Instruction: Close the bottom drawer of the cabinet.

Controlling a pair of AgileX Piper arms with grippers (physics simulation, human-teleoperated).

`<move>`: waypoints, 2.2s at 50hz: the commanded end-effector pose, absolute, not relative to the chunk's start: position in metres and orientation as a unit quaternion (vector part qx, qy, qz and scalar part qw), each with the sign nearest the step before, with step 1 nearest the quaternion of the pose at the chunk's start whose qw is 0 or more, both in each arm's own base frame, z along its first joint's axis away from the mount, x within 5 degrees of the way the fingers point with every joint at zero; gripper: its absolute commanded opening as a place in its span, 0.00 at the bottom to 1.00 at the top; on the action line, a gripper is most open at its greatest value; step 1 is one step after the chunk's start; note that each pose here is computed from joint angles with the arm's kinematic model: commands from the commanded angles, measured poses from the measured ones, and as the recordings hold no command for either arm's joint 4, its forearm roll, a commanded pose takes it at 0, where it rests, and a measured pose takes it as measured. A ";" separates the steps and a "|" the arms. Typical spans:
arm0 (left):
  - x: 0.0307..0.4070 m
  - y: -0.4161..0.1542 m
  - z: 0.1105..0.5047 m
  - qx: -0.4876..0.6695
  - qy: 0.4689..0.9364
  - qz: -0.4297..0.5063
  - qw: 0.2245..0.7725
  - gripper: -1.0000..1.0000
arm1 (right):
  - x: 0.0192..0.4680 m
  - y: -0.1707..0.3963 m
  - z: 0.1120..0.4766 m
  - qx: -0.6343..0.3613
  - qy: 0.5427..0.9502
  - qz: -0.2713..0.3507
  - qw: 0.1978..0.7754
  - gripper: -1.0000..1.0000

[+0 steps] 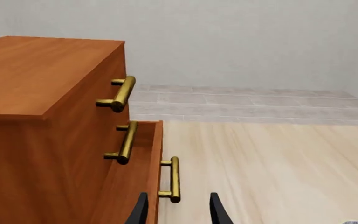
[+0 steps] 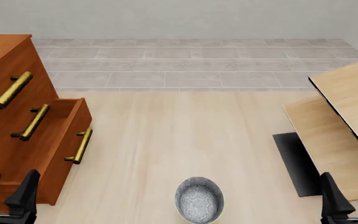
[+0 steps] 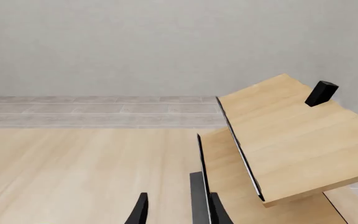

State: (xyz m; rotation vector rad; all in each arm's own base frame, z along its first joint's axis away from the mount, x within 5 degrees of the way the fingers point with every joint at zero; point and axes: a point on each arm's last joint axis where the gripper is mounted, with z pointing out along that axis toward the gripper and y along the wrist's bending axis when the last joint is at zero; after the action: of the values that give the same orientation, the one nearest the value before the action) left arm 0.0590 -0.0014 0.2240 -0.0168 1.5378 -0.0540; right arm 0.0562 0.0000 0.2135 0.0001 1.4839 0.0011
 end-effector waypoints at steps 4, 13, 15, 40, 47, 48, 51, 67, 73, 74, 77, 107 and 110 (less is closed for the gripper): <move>0.056 0.000 0.213 0.007 0.677 0.002 0.736 1.00 | 0.057 0.001 0.214 -0.006 0.678 0.001 0.735 1.00; 0.056 0.000 0.214 0.006 0.676 0.004 0.737 1.00 | 0.056 0.001 0.214 -0.010 0.676 -0.002 0.737 1.00; 0.056 0.000 0.214 0.004 0.676 0.004 0.737 1.00 | 0.056 0.001 0.214 -0.011 0.676 -0.002 0.736 1.00; 0.058 -0.003 0.213 0.016 0.681 -0.025 0.732 1.00 | 0.056 0.001 0.214 -0.019 0.673 -0.002 0.739 1.00; 0.062 -0.007 0.214 0.033 0.687 -0.052 0.724 1.00 | 0.056 0.002 0.215 -0.021 0.673 0.000 0.739 1.00; 0.063 -0.009 0.214 0.039 0.687 -0.057 0.723 1.00 | 0.056 0.002 0.214 -0.021 0.674 0.000 0.739 1.00; 0.066 -0.011 0.215 0.050 0.689 -0.065 0.720 1.00 | 0.056 0.002 0.214 -0.022 0.674 0.000 0.738 1.00; 0.080 -0.029 0.214 0.135 0.690 -0.112 0.703 1.00 | 0.056 0.002 0.214 -0.026 0.677 0.001 0.736 1.00; 0.091 -0.037 0.211 0.141 0.700 -0.128 0.688 1.00 | 0.056 0.002 0.214 -0.027 0.677 0.002 0.736 1.00; 0.094 -0.039 0.210 0.144 0.703 -0.135 0.683 1.00 | 0.057 0.002 0.214 -0.028 0.678 0.002 0.735 1.00; 0.098 -0.043 0.209 0.148 0.705 -0.142 0.679 1.00 | 0.057 0.003 0.214 -0.029 0.677 0.002 0.735 1.00; 0.142 -0.069 0.180 0.117 0.751 -0.190 0.621 1.00 | 0.057 0.003 0.214 -0.035 0.677 0.000 0.735 1.00; 0.148 -0.069 0.171 0.100 0.762 -0.193 0.611 1.00 | 0.057 0.003 0.214 -0.035 0.677 -0.001 0.735 1.00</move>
State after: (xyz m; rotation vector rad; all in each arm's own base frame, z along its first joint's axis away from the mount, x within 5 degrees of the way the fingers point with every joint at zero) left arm 0.1345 -0.0651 0.1889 0.2859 1.6965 -0.4222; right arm 0.0568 0.0028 0.2135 -0.0734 1.4889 0.0006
